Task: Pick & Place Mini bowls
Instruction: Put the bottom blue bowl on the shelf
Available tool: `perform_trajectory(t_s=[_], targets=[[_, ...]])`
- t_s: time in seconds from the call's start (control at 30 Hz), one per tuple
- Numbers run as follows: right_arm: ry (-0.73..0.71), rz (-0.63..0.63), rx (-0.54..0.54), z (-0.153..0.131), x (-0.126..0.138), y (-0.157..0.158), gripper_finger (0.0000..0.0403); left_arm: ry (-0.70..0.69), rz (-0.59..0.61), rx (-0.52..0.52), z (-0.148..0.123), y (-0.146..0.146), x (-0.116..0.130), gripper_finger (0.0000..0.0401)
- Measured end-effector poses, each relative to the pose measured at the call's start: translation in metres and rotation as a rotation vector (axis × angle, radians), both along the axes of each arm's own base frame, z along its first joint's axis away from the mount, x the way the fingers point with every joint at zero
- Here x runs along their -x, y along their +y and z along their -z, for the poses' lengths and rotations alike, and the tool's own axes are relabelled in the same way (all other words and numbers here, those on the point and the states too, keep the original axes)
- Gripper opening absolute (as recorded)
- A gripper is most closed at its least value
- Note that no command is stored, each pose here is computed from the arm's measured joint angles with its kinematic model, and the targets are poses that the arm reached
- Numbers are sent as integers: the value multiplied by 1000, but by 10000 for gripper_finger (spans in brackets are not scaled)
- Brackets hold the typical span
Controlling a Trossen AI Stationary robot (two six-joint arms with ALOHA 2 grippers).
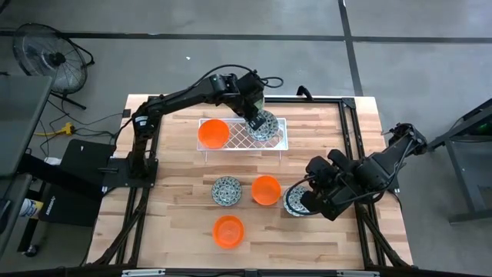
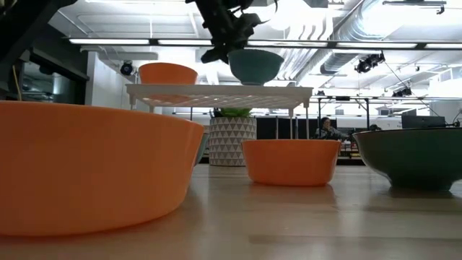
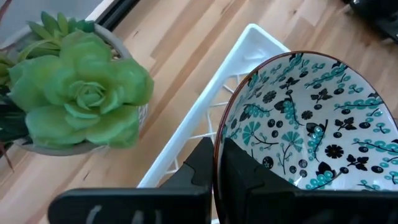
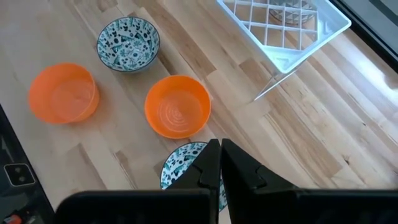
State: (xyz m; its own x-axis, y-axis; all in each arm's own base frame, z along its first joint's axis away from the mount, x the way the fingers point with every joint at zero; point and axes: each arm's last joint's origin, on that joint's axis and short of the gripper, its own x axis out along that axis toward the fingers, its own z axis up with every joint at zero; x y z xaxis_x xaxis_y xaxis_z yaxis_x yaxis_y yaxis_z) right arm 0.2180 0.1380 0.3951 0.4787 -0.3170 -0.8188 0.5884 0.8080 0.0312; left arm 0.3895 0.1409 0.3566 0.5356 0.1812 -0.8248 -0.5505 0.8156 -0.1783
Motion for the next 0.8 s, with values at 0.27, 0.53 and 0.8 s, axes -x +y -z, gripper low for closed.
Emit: perform_trajectory(t_s=[0.27,0.53,0.8], targets=[[-1,3,-1,0,0,0,3,27,14,14,2,-1,2,5],[-57,-52,59,-4,12,12,11,26,23,26,2,-2,2,5],[-348,-74,129,-25,56,23,12,24,42,20,2,-2,2,5]])
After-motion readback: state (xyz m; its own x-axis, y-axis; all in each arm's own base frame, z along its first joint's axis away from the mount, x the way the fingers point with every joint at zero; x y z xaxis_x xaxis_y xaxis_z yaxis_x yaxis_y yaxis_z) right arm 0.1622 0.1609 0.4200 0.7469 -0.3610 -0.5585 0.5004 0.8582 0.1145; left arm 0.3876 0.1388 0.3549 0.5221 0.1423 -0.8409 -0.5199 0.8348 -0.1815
